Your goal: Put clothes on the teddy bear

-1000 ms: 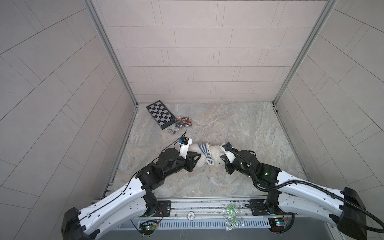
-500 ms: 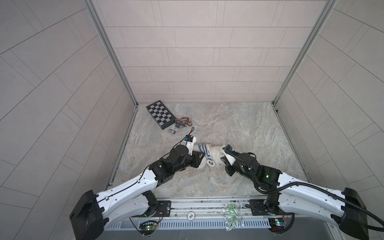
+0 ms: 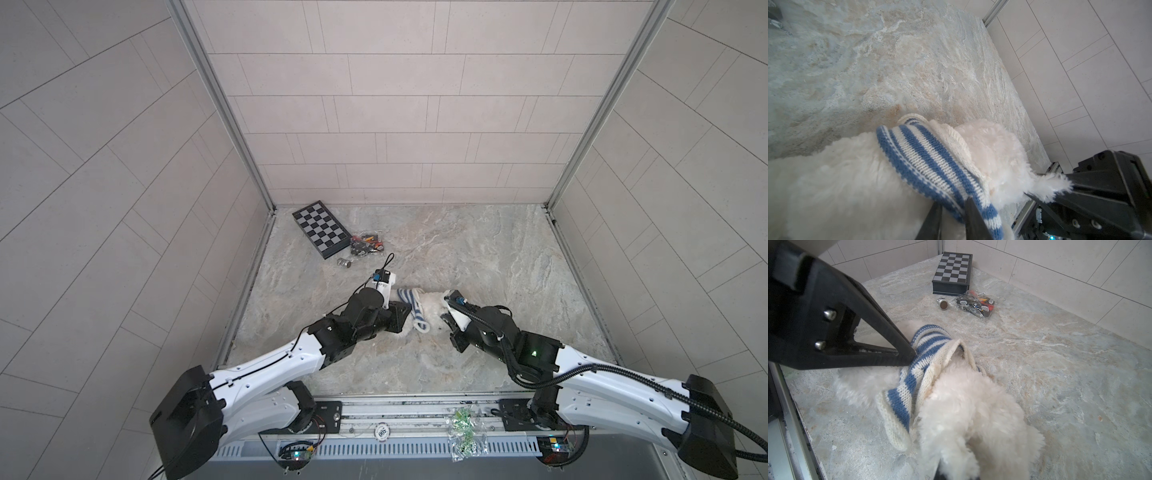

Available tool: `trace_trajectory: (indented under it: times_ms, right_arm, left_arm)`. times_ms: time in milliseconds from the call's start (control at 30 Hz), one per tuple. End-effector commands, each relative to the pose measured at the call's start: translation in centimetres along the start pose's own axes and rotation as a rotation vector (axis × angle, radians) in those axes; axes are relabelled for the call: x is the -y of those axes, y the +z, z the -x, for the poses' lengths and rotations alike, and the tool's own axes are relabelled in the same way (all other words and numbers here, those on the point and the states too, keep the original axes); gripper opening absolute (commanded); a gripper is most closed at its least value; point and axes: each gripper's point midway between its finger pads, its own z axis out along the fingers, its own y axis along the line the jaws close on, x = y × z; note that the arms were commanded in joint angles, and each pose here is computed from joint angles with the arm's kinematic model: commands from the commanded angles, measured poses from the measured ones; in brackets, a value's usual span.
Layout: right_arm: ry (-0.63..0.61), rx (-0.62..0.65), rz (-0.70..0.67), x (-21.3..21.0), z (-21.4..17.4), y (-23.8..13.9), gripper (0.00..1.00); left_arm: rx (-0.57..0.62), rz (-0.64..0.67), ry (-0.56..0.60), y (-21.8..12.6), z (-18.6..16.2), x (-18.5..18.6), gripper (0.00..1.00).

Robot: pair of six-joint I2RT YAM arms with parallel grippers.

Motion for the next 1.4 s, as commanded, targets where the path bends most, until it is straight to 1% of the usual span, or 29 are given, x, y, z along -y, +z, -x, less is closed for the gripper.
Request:
trace_trajectory:
  times_ms: [0, 100, 167, 300, 400, 467, 533, 600, 700, 800, 900, 967, 1033, 1200, 1300, 1367]
  right_arm:
    - [0.001, 0.061, -0.013, 0.2, 1.3, -0.5, 0.0]
    - [0.005, 0.053, -0.026, 0.4, 0.8, -0.5, 0.0]
    - [0.011, 0.041, -0.038, 0.6, 0.4, -0.4, 0.0]
    - [0.019, -0.004, -0.076, 1.2, -0.5, -0.1, 0.0]
    - [0.036, -0.02, -0.129, 2.2, -1.0, -0.2, 0.0]
    - [0.05, -0.029, -0.16, 2.8, -1.3, -0.3, 0.0]
    - [0.075, -0.04, -0.188, 3.5, -1.9, -0.3, 0.0]
    - [0.104, -0.052, -0.206, 4.1, -2.4, -0.2, 0.0]
    - [0.129, -0.066, -0.227, 4.7, -2.9, -0.2, 0.0]
    - [0.138, -0.071, -0.251, 5.1, -3.1, -0.5, 0.0]
    - [0.144, -0.087, -0.283, 5.7, -3.6, -0.8, 0.0]
    - [0.152, -0.102, -0.298, 6.2, -4.0, -0.9, 0.0]
    - [0.159, -0.114, -0.31, 6.5, -4.4, -0.9, 0.0]
    - [0.165, -0.125, -0.328, 6.9, -4.6, -1.1, 0.0]
    - [0.164, -0.126, -0.336, 7.1, -4.6, -1.1, 0.0]
    - [0.164, -0.126, -0.337, 7.1, -4.6, -1.1, 0.0]
  left_arm:
    - [0.046, -0.059, -0.001, -0.2, 1.6, 1.8, 0.12]
    - [0.049, -0.084, 0.006, -0.5, 1.8, 2.3, 0.04]
    - [0.041, -0.106, 0.014, -0.5, 1.7, 2.8, 0.0]
    - [0.026, -0.165, 0.05, -0.9, 1.5, 4.4, 0.0]
    - [0.001, -0.221, 0.059, -1.3, 1.1, 5.6, 0.0]
    - [-0.017, -0.267, 0.059, -1.6, 0.6, 6.5, 0.0]
    - [-0.065, -0.316, 0.051, -1.6, -0.9, 7.6, 0.0]
    - [-0.124, -0.323, 0.038, -1.1, -2.7, 7.8, 0.0]
    - [-0.19, -0.298, 0.019, -0.6, -5.2, 6.9, 0.0]
    - [-0.236, -0.259, 0.019, -0.5, -6.9, 6.0, 0.0]
    - [-0.263, -0.247, 0.019, -0.9, -8.0, 5.3, 0.0]
    - [-0.273, -0.238, 0.024, -1.4, -8.3, 4.9, 0.0]
    - [-0.273, -0.256, 0.025, -2.1, -8.4, 5.0, 0.0]
    - [-0.281, -0.356, 0.034, -3.7, -8.4, 6.7, 0.0]
    - [-0.268, -0.445, 0.033, -4.6, -8.0, 8.2, 0.0]
    - [-0.274, -0.445, 0.033, -4.5, -8.0, 8.2, 0.0]
